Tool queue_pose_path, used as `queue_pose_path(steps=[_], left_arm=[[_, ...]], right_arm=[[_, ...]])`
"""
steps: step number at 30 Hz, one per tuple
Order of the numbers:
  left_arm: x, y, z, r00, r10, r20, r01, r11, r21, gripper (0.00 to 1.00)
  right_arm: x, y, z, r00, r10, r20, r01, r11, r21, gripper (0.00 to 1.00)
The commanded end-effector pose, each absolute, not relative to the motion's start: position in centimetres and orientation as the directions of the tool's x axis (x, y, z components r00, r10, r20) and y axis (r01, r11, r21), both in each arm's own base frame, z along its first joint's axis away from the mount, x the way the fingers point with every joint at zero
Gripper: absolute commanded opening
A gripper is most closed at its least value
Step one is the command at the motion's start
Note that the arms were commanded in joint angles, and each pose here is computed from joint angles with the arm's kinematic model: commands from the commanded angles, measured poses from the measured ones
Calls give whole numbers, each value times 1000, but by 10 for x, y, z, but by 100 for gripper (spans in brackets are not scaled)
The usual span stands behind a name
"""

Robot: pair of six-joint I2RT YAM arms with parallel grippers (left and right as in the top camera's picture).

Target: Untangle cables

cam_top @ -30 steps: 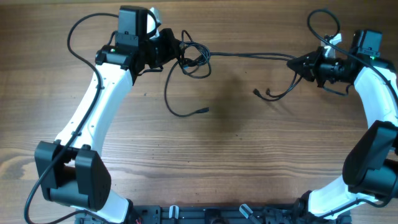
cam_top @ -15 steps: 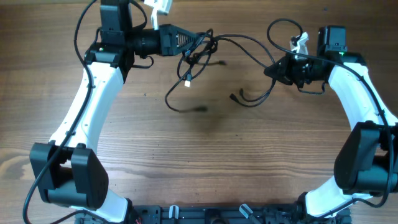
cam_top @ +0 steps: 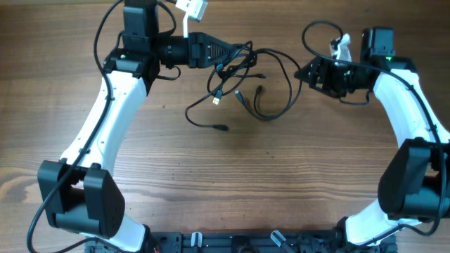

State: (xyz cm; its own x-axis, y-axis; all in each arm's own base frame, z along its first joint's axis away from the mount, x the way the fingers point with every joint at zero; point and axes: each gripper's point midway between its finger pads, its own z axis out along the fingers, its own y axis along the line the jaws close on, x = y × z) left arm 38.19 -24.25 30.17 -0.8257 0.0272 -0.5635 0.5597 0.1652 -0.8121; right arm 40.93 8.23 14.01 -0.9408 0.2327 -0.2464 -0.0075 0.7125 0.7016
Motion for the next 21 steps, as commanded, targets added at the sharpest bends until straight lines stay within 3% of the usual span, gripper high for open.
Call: queue_pose_path(steps=[1, 5, 9, 12, 16, 18, 21], left_arm=[[371, -257, 317, -827, 35, -561, 559, 160, -814, 4], [368, -270, 313, -863, 29, -504, 500, 182, -847, 4], [362, -281, 312, -866, 45, -498, 497, 181, -848, 4], [368, -283, 304, -841, 35, -539, 531, 238, -813, 4], [387, -278, 273, -832, -7, -555, 497, 438, -749, 4], [392, -276, 261, -827, -11, -561, 477, 514, -713, 4], [391, -280, 259, -823, -6, -568, 478, 530, -700, 4]], right_arm=[[409, 105, 230, -851, 114, -513, -355, 597, 720, 68], [399, 121, 267, -712, 6, -703, -588, 543, 600, 68], [394, 144, 272, -698, -25, -716, -627, 504, 594, 66], [389, 162, 283, -732, 5, -681, -610, 441, 659, 58], [391, 174, 290, -817, 77, -572, -495, 415, 763, 54], [395, 175, 286, -853, 121, -508, -412, 440, 798, 53], [399, 177, 277, -874, 156, -461, -338, 486, 806, 51]])
